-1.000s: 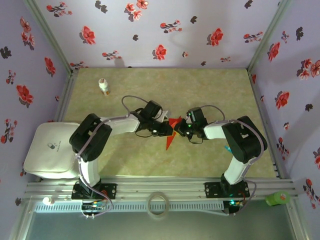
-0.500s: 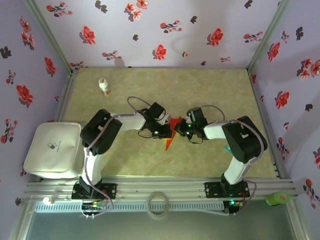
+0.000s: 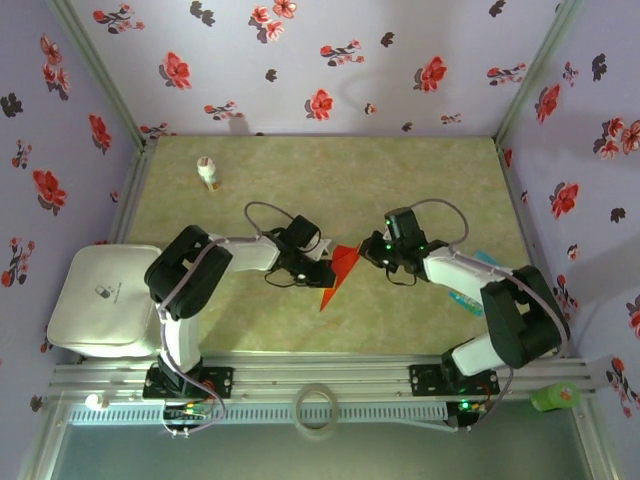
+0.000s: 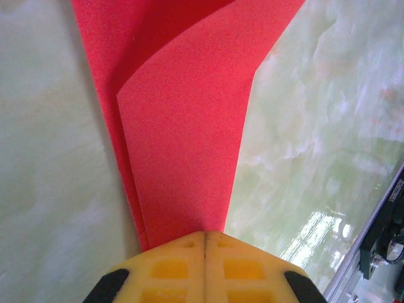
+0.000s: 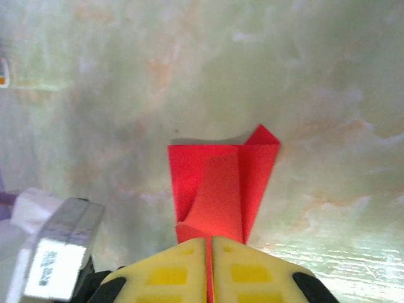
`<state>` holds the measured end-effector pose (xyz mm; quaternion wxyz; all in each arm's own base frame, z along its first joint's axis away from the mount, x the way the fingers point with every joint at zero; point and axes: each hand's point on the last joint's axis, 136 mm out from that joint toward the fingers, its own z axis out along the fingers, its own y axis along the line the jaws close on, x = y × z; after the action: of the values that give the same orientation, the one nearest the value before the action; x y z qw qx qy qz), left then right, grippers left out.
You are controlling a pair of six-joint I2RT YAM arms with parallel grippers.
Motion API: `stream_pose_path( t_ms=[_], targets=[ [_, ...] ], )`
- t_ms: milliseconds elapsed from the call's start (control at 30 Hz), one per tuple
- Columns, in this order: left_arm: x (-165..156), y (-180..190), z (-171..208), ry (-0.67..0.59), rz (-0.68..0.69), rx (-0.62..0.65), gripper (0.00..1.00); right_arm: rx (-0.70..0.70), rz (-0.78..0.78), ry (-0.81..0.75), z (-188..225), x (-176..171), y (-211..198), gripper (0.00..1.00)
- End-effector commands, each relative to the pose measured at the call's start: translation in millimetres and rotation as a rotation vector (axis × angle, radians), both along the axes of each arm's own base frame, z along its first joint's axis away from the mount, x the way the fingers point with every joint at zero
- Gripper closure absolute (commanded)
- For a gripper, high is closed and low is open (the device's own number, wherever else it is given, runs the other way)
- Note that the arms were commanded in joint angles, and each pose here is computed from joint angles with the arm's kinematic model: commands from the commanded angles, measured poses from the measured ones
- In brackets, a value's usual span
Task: Fold a paper plane with a square sheet of paper (pick it up from the middle)
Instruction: Fold the wing for the fifth time at the center of the table.
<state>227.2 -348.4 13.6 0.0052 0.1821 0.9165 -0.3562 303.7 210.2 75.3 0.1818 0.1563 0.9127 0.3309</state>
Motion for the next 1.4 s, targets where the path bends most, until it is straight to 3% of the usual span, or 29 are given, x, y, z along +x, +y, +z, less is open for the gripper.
stream_pose_path(
  t_ms=[0, 300, 633, 933, 1367],
  targets=[
    [-35.4, 46.1, -48.9, 0.112, -0.021, 0.203, 0.98, 0.01, 0.056, -0.01, -4.6, -11.9, 5.8, 0.93],
    [-34.1, 45.1, -48.4, 0.108, -0.022, 0.201, 0.98, -0.006, 0.219, -0.002, -16.2, -22.1, 51.2, 0.99],
    [-35.0, 46.2, -49.6, 0.113, -0.022, 0.208, 0.98, -0.042, 0.185, 0.057, -47.7, -13.4, 51.0, 1.0],
    [-39.1, 50.0, -51.1, 0.117, -0.031, 0.218, 1.0, -0.062, 0.11, 0.085, -71.3, -6.1, 28.8, 1.0],
    [-42.3, 52.3, -55.6, 0.119, -0.031, 0.211, 1.0, -0.008, -0.05, 0.083, -78.2, 31.2, -4.8, 0.98]
  ],
)
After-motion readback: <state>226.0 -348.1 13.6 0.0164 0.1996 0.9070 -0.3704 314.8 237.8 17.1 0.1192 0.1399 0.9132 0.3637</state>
